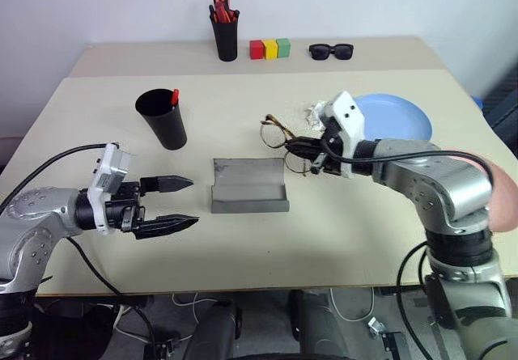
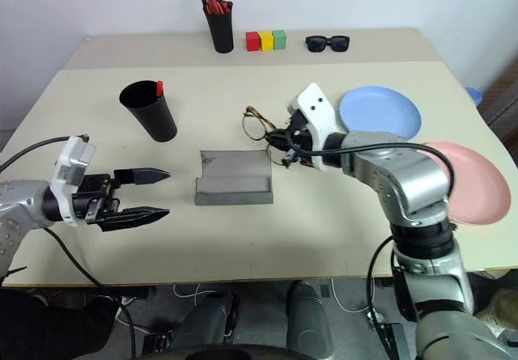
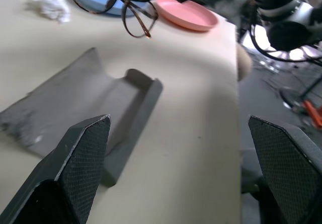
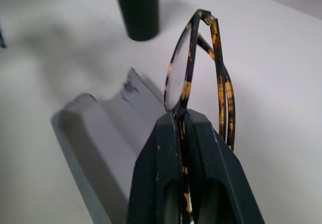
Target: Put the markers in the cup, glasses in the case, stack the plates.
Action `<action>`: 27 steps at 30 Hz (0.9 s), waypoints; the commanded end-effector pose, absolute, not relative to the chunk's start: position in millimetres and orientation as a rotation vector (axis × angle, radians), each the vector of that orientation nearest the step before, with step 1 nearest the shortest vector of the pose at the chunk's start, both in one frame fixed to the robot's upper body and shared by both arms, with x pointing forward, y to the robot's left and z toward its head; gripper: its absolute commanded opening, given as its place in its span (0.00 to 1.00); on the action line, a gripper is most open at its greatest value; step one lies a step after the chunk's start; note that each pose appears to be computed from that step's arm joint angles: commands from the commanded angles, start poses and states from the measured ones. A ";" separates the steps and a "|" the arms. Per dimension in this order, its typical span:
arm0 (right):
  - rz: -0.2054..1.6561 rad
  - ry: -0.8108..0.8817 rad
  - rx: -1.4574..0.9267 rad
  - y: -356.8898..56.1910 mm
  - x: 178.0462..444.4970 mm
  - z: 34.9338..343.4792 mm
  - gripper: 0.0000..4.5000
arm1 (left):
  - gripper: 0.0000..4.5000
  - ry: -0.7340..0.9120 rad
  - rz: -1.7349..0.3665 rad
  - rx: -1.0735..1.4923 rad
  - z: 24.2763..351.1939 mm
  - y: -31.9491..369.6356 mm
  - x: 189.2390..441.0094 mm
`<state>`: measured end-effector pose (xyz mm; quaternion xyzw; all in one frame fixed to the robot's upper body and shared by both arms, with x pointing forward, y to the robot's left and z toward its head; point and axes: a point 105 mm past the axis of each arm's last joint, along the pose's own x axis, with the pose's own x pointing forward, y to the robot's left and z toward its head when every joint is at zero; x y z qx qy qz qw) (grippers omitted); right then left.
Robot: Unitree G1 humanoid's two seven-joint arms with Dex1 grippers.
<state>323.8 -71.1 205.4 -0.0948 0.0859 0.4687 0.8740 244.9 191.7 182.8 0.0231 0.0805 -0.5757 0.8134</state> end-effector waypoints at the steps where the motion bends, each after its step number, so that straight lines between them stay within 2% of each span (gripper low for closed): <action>1: 1.116 0.104 -0.202 -38.4 309.4 213.0 0.01 | 1.00 0.101 -1.149 0.066 195.2 208.3 249.2; 4: 1.156 0.134 -0.254 -23.1 304.8 189.0 0.01 | 1.00 0.123 -1.140 0.070 188.3 214.7 239.8; 9: 1.162 0.148 -0.297 -17.1 310.3 172.5 0.01 | 1.00 0.115 -1.126 0.070 185.8 210.7 232.6; 13: 1.167 0.136 -0.326 -18.4 316.8 168.6 0.01 | 1.00 0.118 -1.130 0.070 183.7 207.6 230.0; 19: 1.283 0.210 -0.400 -23.6 299.9 150.0 0.01 | 1.00 0.107 -1.128 0.074 183.5 206.5 233.8; 27: 1.314 0.260 -0.445 -30.4 299.0 139.0 0.01 | 1.00 0.101 -1.134 0.084 180.0 205.6 235.1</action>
